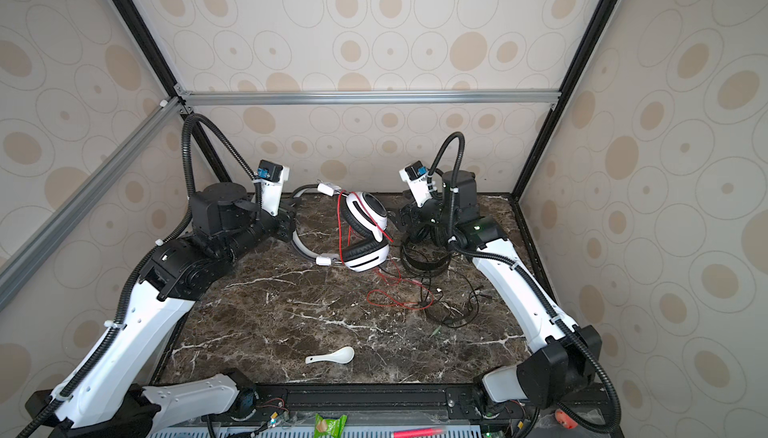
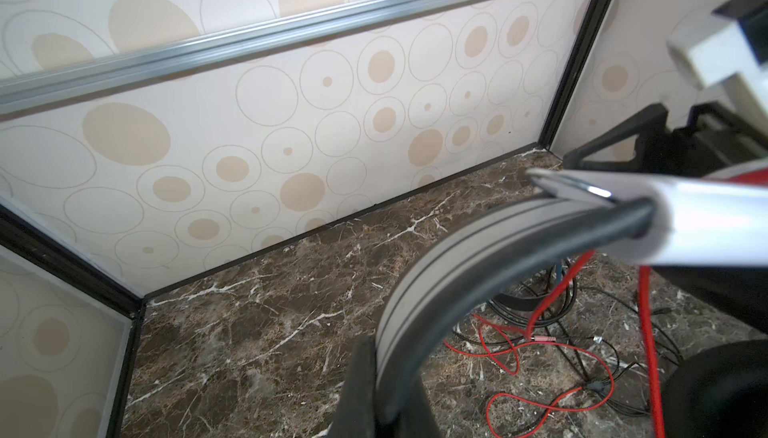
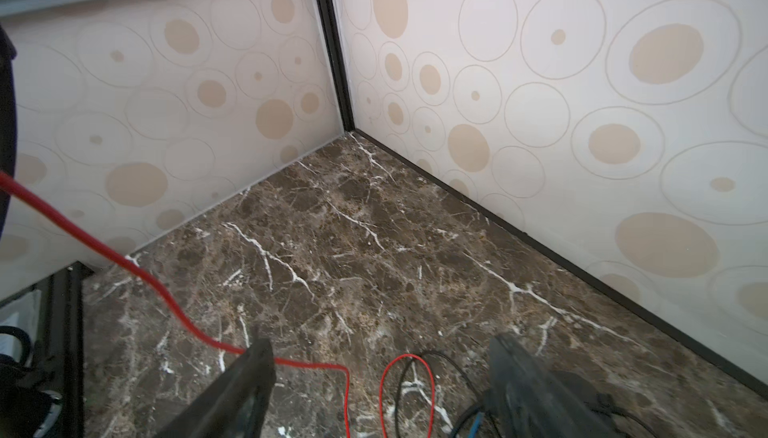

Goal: Wrap the headphones

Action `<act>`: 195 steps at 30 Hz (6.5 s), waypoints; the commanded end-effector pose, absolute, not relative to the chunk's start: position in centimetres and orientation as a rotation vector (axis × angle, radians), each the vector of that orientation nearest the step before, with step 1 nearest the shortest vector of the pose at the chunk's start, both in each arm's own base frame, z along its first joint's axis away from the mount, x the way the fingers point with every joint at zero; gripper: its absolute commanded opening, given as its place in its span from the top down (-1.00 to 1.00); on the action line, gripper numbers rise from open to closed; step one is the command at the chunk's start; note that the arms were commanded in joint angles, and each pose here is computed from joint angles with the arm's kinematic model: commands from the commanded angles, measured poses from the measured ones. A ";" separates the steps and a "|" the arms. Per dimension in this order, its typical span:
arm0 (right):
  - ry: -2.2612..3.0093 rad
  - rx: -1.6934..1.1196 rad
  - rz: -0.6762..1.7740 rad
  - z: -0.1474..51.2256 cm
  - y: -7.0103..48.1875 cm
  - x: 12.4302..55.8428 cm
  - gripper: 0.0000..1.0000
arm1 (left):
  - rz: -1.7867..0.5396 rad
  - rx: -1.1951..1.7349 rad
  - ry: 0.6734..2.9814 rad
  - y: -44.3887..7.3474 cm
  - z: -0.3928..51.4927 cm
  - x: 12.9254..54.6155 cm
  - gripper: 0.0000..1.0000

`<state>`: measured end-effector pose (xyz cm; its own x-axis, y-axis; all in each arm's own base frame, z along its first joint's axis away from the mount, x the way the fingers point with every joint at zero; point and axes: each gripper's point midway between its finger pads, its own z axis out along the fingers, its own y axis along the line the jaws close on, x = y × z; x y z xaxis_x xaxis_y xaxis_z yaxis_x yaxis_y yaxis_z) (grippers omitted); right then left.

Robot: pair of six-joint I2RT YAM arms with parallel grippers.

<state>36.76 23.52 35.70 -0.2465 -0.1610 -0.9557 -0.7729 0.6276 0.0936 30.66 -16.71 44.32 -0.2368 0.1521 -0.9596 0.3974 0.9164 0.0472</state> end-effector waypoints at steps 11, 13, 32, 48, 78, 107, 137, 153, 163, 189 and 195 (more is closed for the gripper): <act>1.673 -0.774 1.135 32.2 28.3 34.4 -0.77 | -0.373 0.315 1.677 -17.2 51.2 30.3 1.00; 1.675 -0.815 1.176 31.6 29.5 33.7 -0.76 | -0.380 0.317 1.675 -17.4 51.5 30.4 1.00; 1.757 -0.815 1.277 25.9 33.0 35.5 -0.59 | -0.425 0.269 1.641 -18.0 53.7 31.3 1.00; 1.955 -0.694 1.325 17.3 32.8 34.6 0.61 | -0.371 0.131 1.652 -16.5 54.1 32.7 1.00; 2.089 -0.983 0.750 20.9 28.6 24.5 1.00 | -0.084 -0.206 1.610 -10.7 51.0 45.1 1.00; 1.891 -1.327 0.192 31.2 32.2 30.4 1.00 | 0.370 0.297 1.938 -10.3 34.4 36.2 1.00; 1.816 -1.283 0.246 33.9 33.6 35.5 0.74 | -0.063 0.619 1.920 -15.3 35.7 30.2 1.00; 1.759 -1.069 0.746 33.1 33.1 36.5 0.57 | -0.313 0.546 1.810 -17.5 42.4 29.1 1.00; 1.721 -0.891 1.075 32.2 34.5 36.6 0.08 | -0.408 0.484 1.721 -18.1 47.2 29.1 1.00; 1.973 -0.682 1.231 17.9 34.8 37.2 0.45 | -0.423 0.234 1.577 -16.1 54.6 32.1 1.00; 2.048 -0.659 1.191 16.1 33.6 35.5 0.88 | -0.372 0.009 1.574 -13.1 55.0 34.2 1.00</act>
